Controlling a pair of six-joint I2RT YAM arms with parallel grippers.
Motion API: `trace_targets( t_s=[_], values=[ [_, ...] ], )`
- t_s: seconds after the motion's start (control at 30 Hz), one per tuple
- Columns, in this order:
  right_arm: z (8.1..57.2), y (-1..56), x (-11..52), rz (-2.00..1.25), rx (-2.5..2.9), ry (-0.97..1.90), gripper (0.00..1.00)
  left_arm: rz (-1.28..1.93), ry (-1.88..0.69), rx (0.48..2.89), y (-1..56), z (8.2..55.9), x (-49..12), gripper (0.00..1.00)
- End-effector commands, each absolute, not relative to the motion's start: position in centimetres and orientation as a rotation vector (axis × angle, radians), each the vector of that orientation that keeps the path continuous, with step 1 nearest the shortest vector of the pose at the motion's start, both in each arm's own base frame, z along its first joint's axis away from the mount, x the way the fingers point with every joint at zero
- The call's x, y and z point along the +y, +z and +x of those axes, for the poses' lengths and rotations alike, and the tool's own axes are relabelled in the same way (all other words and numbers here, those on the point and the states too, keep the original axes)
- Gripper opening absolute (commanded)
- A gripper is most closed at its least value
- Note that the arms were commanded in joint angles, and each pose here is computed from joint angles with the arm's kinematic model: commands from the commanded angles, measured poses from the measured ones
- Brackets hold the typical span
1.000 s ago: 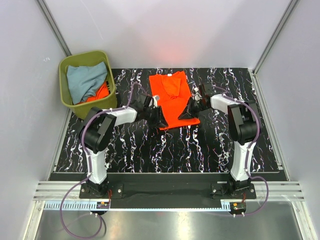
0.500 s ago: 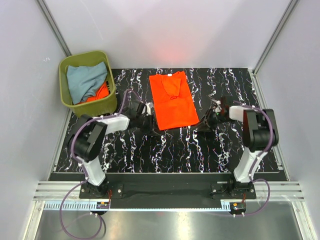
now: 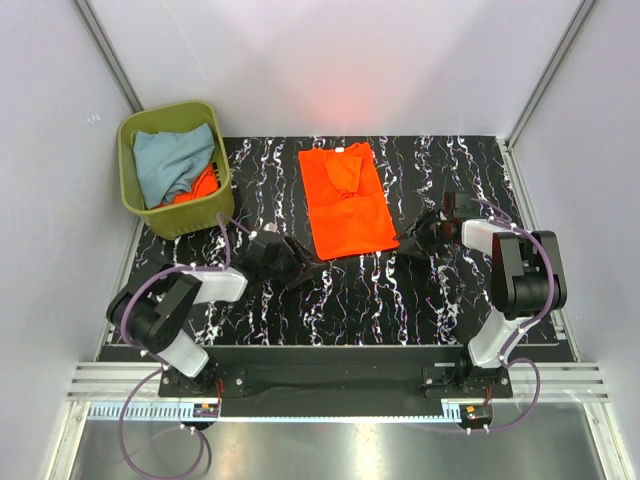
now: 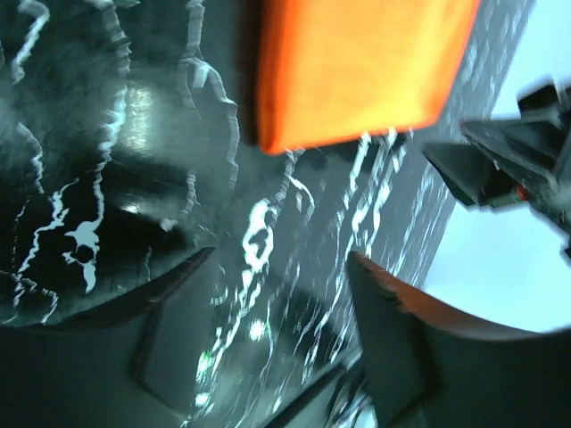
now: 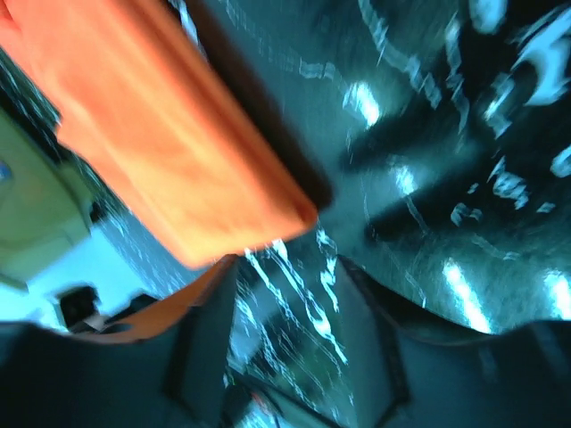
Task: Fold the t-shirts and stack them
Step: Fold the tshirt
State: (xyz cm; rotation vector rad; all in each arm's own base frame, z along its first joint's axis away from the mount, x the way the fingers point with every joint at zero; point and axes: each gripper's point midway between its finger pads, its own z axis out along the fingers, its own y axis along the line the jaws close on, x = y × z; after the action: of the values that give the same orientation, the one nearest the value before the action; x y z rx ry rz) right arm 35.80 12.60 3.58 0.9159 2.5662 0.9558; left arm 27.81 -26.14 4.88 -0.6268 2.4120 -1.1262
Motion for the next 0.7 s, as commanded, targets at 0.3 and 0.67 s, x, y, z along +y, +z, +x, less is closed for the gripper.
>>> trace_targets(
  t_s=[0.3, 0.67],
  values=[
    [37.9, 1.4, 11.7, 1.105, 2.462, 0.888, 0.49, -1.216, -1.121, 2.023, 4.1, 33.2, -25.7, 0.54],
    [37.1, 1.0, 12.0, 1.161, 2.461, 0.913, 0.43, -1.295, -0.977, 2.143, 2.1, 31.9, -26.6, 0.48]
  ],
)
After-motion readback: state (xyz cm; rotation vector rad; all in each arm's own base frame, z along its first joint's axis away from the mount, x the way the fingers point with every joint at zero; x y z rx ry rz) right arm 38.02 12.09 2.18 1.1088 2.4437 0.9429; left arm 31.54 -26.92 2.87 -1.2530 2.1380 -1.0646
